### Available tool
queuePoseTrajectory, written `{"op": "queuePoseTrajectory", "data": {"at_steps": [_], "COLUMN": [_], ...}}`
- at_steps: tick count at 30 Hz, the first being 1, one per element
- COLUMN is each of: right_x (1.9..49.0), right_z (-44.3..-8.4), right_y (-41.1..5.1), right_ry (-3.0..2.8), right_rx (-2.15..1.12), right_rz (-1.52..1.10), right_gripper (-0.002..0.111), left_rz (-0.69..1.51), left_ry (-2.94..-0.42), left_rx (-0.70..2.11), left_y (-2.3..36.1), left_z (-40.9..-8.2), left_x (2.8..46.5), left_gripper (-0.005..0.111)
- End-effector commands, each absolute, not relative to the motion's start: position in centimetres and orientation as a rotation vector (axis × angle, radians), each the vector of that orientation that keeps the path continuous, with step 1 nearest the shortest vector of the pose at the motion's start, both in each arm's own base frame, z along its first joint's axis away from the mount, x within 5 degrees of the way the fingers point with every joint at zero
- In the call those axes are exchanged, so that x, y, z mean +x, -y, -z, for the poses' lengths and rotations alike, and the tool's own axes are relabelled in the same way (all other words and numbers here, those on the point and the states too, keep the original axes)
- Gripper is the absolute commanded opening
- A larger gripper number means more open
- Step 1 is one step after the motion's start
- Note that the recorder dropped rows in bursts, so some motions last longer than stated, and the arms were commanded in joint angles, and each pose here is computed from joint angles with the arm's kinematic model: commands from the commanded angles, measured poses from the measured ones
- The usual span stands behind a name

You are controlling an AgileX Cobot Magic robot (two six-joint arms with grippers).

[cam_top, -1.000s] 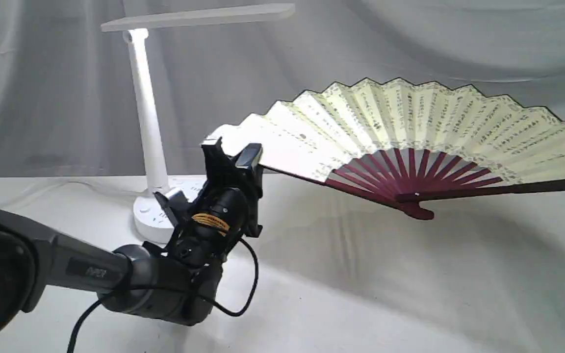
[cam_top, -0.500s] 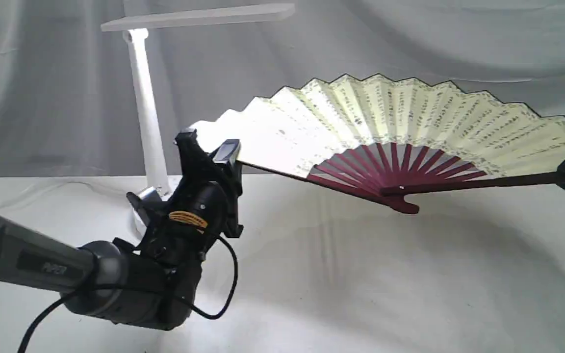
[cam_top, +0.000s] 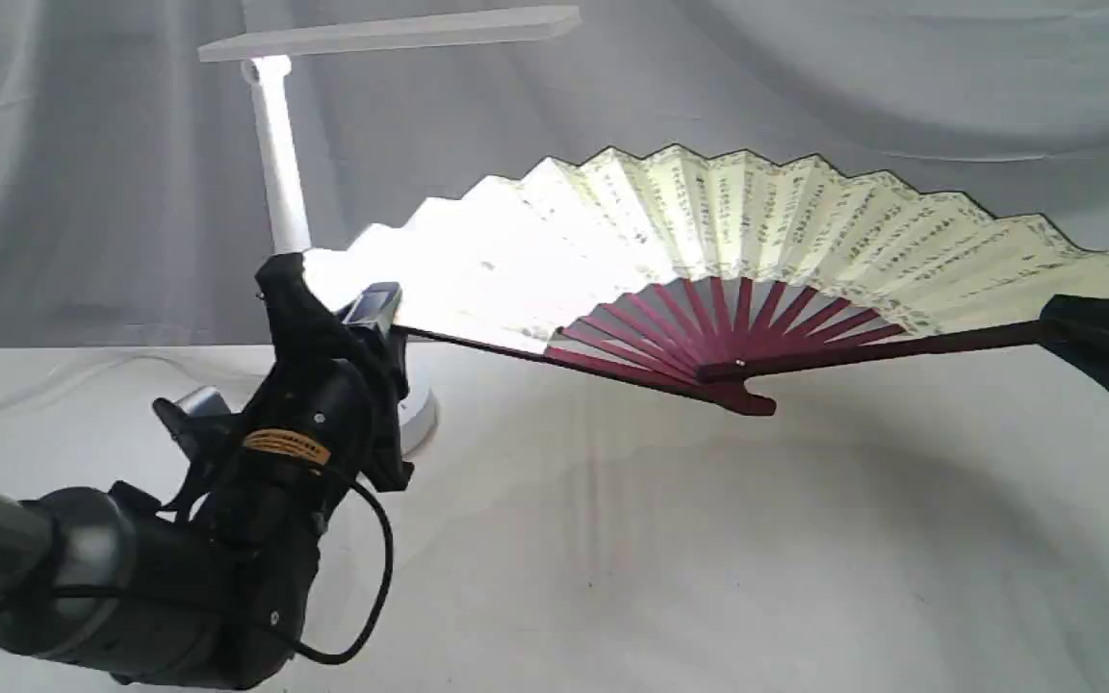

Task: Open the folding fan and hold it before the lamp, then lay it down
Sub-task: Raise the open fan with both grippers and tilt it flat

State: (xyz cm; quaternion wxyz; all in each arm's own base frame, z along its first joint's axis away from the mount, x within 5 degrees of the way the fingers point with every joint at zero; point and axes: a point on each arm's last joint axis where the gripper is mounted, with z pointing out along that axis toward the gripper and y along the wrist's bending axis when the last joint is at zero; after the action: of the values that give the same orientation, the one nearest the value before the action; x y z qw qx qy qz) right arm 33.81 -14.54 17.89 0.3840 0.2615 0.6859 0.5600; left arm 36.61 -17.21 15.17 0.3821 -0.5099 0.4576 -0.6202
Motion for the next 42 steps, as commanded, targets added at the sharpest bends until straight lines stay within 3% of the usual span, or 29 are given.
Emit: {"op": "queuePoseTrajectory", "data": {"at_steps": [1,12,27,42], "right_x": [34.1,34.4,35.3,37.4], "right_z": [-17.3,-17.4,-17.5,-21.3], "right_y": [14.6,13.9,11.5,10.3], "right_ry": [-1.821,-1.828,-1.863,-1.832], "right_rx": [0.635,0.638,0.599,0.514], "right_rz": [-1.305,-1.331,-1.389,-1.428], "right_gripper": [0.0,0.0,0.0,0.0], "left_rz": [1.626,1.468,1.464,1.46], "left_ry": [-0.878,-0.891,-0.81,-0.792], "left_rx": [-1.386,-1.324,-1.37,-1.396], "left_y": [14.6,12.8,11.1,10.1], "left_z": [-17.7,-19.6,-20.4,-20.0], "left_x": [36.3,34.3,34.0,34.0], "left_gripper": [0.0,0.0,0.0,0.0]}}
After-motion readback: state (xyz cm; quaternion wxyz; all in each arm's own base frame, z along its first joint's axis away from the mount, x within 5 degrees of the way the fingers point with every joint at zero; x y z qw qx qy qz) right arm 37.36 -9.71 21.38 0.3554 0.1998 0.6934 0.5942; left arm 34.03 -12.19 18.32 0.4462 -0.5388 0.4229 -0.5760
